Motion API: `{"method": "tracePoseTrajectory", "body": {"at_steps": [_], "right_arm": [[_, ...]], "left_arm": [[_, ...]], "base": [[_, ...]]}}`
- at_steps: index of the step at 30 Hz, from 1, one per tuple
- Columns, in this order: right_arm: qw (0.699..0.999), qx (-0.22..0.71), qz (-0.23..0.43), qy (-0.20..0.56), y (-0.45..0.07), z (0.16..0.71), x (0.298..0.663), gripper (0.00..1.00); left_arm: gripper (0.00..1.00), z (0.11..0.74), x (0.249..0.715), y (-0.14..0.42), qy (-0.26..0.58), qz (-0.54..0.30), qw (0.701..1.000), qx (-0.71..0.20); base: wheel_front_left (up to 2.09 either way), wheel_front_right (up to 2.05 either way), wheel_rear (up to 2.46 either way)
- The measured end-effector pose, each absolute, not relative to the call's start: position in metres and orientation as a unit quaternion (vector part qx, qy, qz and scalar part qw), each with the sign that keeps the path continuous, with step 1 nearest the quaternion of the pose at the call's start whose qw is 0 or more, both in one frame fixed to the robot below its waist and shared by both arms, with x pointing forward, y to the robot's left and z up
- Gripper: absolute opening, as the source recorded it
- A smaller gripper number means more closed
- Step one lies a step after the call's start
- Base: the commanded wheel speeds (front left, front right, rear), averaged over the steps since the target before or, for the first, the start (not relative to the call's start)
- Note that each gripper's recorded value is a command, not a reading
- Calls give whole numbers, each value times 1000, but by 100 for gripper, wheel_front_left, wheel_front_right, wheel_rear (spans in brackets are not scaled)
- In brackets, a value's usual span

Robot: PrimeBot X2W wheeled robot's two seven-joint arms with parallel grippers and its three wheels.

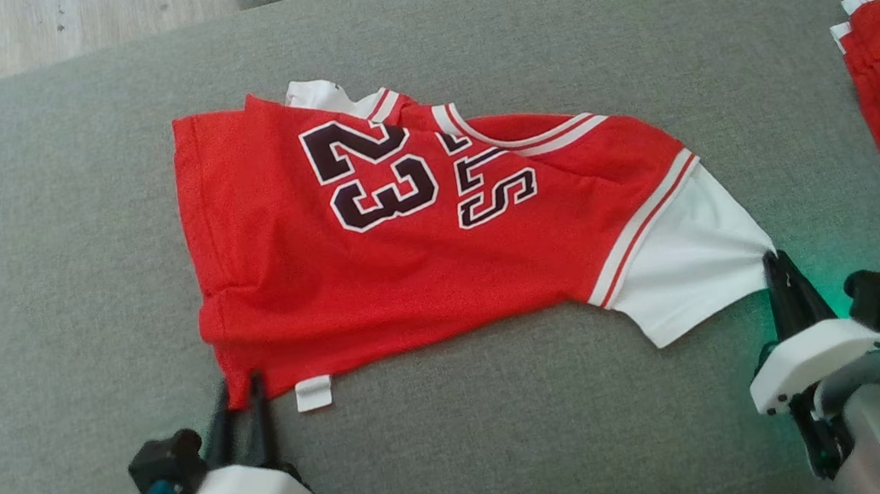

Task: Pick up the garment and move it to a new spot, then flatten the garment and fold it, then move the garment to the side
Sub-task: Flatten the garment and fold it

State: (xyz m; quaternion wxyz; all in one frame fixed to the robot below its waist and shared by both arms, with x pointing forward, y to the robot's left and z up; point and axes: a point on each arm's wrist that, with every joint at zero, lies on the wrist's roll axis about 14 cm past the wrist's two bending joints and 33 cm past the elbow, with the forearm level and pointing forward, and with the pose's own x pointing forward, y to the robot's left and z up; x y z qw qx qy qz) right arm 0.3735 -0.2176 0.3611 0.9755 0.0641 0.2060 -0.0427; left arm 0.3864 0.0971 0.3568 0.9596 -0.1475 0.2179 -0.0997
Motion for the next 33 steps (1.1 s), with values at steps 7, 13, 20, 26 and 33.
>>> {"method": "tracePoseTrajectory", "body": {"at_steps": [7,13,20,26,33], "right_arm": [[981,97,-40,161,-210,385,389,0],[988,150,0,37,-187,465,424,0],[967,149,72,-196,-192,662,458,0],[928,101,139,-331,-174,807,443,0],[927,35,152,-340,-155,854,471,0]], "left_arm": [[0,364,392,96,212,-108,961,-141],[0,463,437,119,51,-101,984,-137],[0,652,460,150,-198,-124,971,-45],[0,772,449,169,-306,-122,944,28],[0,800,475,171,-283,-112,950,64]], "base": [[0,0,0],[0,0,0],[0,0,0],[0,0,0],[0,0,0]]}}
